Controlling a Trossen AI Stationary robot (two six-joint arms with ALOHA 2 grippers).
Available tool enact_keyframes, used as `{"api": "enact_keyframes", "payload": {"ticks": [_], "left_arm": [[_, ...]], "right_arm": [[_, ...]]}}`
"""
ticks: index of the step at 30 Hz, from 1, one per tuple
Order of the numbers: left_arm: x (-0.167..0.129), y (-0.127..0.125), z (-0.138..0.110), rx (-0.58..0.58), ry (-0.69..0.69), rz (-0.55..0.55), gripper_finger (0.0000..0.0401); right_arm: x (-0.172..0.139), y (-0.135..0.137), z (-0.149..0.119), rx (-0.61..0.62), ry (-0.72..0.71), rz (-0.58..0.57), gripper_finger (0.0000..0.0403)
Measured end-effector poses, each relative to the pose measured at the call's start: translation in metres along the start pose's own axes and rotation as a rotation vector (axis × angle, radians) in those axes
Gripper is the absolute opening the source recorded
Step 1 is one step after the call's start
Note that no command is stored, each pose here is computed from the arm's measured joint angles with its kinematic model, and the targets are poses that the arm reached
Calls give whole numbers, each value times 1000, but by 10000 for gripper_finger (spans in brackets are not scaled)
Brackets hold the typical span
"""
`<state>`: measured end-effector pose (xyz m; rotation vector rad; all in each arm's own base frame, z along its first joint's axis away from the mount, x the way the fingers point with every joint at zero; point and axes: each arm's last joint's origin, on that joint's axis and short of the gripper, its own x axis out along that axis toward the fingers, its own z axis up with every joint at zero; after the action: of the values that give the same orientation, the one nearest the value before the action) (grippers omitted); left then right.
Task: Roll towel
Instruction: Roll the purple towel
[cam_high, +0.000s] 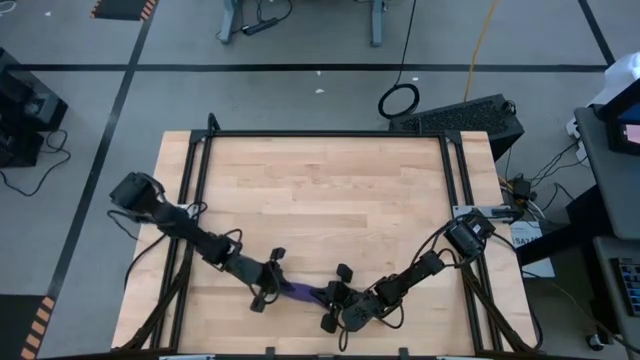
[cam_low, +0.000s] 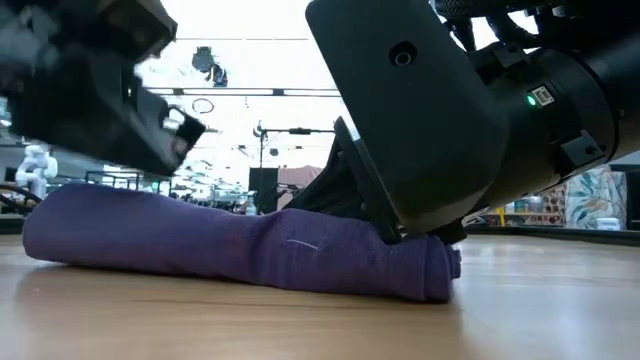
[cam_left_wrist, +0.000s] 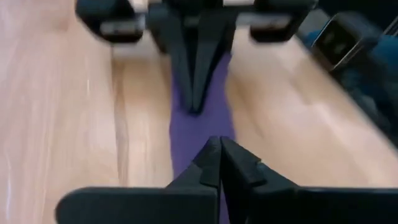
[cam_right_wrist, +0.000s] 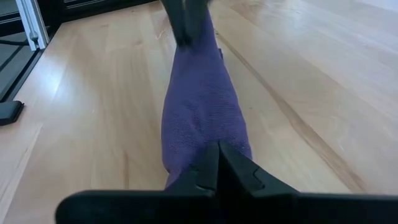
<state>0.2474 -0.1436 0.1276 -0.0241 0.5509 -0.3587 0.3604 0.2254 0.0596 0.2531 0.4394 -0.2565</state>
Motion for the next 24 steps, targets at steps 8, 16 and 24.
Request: {"api": "enact_keyframes", "payload": {"ticks": [8, 16, 24], "left_arm": [[18, 6, -26, -76, 87, 100, 12], [21, 6, -29, -112, 93, 107, 12], [21, 6, -30, -113, 94, 100, 12]], "right_arm": [[0, 0, 0, -7, -1, 1, 0], [-5, 2, 9, -7, -29, -9, 1], [-22, 9, 44, 0, -87, 15, 15]]}}
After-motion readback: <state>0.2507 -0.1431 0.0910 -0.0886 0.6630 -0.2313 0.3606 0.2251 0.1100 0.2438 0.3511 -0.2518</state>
